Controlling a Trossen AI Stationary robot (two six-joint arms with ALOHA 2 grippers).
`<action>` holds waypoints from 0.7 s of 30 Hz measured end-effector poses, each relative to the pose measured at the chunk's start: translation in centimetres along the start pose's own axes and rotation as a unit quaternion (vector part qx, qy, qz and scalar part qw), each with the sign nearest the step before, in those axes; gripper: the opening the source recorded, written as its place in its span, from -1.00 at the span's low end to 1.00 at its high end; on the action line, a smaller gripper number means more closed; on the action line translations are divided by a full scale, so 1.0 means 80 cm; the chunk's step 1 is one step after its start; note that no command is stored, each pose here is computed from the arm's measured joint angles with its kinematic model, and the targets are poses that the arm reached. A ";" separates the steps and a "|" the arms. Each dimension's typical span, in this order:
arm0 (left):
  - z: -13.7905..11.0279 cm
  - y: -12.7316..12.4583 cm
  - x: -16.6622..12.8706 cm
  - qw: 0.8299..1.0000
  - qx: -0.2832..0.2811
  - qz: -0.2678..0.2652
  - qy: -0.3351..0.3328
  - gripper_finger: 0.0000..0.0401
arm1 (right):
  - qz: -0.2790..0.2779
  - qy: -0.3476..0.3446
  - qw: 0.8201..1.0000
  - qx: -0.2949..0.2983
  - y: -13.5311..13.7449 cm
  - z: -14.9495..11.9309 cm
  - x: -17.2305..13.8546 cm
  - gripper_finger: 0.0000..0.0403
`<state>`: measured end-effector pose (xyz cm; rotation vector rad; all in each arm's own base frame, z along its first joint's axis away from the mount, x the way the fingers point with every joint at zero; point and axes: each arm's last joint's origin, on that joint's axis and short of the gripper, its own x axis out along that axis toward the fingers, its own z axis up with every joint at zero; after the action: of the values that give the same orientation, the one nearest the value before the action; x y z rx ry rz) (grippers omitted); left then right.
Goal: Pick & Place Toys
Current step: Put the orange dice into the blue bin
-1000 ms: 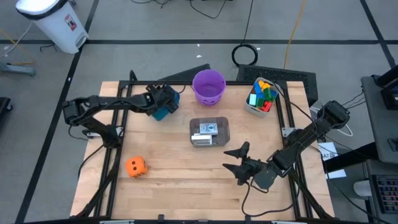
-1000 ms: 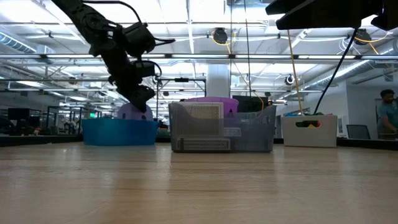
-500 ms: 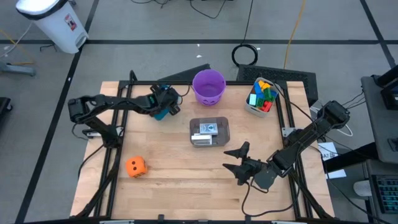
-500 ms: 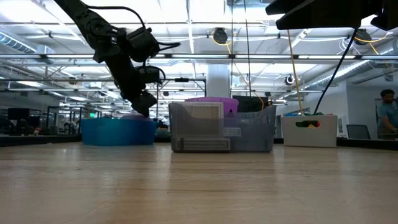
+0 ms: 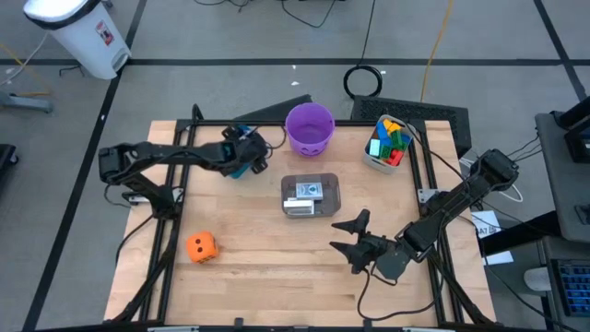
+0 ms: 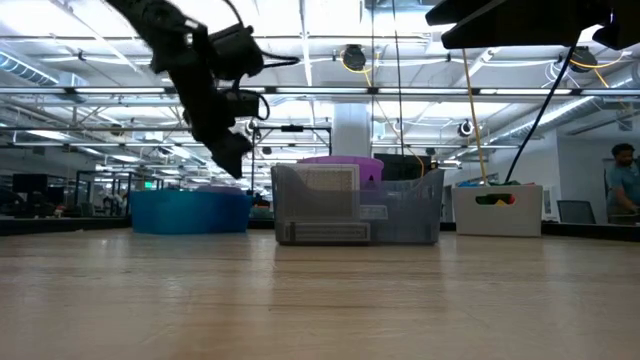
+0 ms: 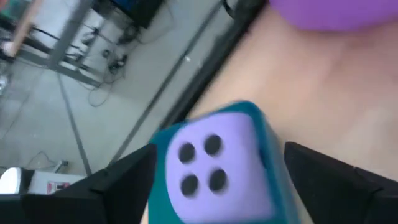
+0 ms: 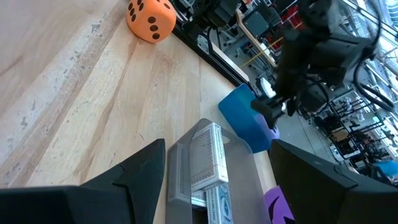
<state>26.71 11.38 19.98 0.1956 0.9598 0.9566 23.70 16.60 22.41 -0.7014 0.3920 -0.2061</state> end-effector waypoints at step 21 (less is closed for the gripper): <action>-0.022 -0.070 -0.217 0.873 0.020 -0.345 0.345 0.92 | 0.001 -0.001 1.000 0.014 0.001 0.000 -0.001 0.30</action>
<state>24.99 -5.64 26.49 -0.4742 1.5615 0.3165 23.63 16.69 22.41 -0.6742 0.3873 -0.2077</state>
